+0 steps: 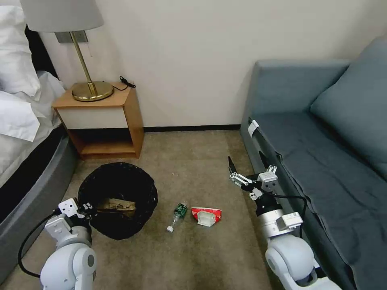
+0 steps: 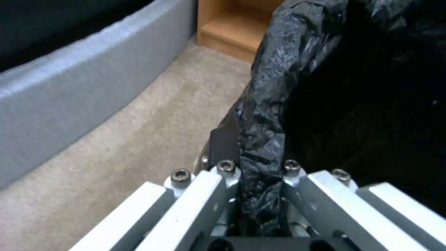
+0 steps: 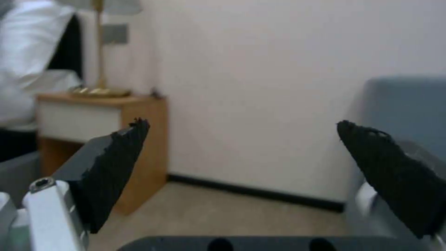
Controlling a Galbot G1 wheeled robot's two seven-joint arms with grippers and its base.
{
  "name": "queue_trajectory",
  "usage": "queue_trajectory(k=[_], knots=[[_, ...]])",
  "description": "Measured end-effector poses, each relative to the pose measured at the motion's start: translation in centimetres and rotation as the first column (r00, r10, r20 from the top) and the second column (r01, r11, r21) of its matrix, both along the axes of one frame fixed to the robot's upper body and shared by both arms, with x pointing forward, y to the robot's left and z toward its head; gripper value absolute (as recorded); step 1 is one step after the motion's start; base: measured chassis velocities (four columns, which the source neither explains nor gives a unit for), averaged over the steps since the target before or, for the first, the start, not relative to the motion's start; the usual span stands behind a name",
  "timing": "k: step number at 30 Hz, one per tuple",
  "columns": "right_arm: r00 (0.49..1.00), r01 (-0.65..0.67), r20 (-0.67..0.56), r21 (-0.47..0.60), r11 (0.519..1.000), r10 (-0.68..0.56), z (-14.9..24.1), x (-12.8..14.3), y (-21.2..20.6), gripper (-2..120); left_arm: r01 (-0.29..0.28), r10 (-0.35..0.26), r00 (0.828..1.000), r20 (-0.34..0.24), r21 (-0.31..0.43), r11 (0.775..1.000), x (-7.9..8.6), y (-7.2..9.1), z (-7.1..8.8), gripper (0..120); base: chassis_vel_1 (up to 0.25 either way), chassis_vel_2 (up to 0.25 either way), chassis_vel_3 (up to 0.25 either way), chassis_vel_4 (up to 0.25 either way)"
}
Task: Pick up the trash bin, then pick up the garbage on the floor and place it into the trash bin.
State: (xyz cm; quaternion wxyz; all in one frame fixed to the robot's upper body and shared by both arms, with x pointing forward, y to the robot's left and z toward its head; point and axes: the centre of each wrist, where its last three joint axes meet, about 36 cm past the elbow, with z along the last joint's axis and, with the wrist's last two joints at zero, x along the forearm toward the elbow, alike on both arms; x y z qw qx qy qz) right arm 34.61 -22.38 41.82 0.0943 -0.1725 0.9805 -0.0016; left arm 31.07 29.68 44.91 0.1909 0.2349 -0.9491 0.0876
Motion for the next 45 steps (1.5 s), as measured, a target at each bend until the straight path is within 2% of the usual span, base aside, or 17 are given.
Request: queue_trajectory(k=[3,9,13,20,32,37,38,41,42,45], knots=[[0.993,-0.084,-0.079,0.035,0.996,0.086,0.2,1.4,-0.8,100,0.011,-0.011,1.000,0.013,0.017,1.000,-0.7,-0.2,1.2,2,0.000,0.000,0.000,0.000],[0.979,-0.156,-0.129,0.023,0.988,0.157,1.1,3.5,-1.3,100,0.004,-0.005,1.000,0.018,0.026,1.000,-1.0,-0.2,1.3,2,0.000,0.000,0.000,0.000],[0.963,-0.220,-0.168,-0.027,0.975,0.213,1.5,5.0,-1.5,100,0.004,-0.004,1.000,0.020,0.030,1.000,-1.3,-0.5,1.3,2,0.000,0.000,0.000,0.000],[0.933,-0.304,-0.235,-0.118,0.945,0.271,2.0,6.0,-2.0,100,0.022,-0.024,0.999,0.032,0.050,0.998,-1.8,-0.6,1.4,2,0.000,0.000,0.000,0.000],[0.893,-0.404,-0.307,-0.216,0.889,0.331,1.0,6.2,-2.5,100,0.030,-0.030,1.000,0.000,0.099,0.995,-2.6,-0.4,0.8,2,0.000,0.000,0.000,0.000],[0.843,-0.496,-0.387,-0.291,0.818,0.374,-0.3,7.5,-2.7,100,0.029,-0.029,1.000,-0.005,0.111,0.993,-2.7,0.0,0.8,2,0.000,0.000,0.000,0.000],[0.843,-0.496,-0.387,-0.291,0.818,0.374,-0.3,7.5,-2.7,100,0.029,-0.029,1.000,-0.005,0.111,0.993,-2.7,0.0,0.8,2,0.000,0.000,0.000,0.000],[0.815,-0.554,-0.432,-0.382,0.740,0.387,-0.8,9.4,-3.2,100,0.035,-0.034,0.999,-0.010,0.115,0.993,-2.6,0.3,0.7,2,0.000,0.000,0.000,0.000],[0.815,-0.554,-0.432,-0.382,0.740,0.387,-0.8,9.4,-3.2,100,0.035,-0.034,0.999,-0.010,0.115,0.993,-2.6,0.3,0.7,2,0.000,0.000,0.000,0.000],[0.779,-0.598,-0.502,-0.416,0.685,0.376,-1.0,10.9,-2.9,100,0.038,-0.037,0.999,-0.018,0.115,0.993,-2.7,0.4,0.5,2,0.000,0.000,0.000,0.000]])
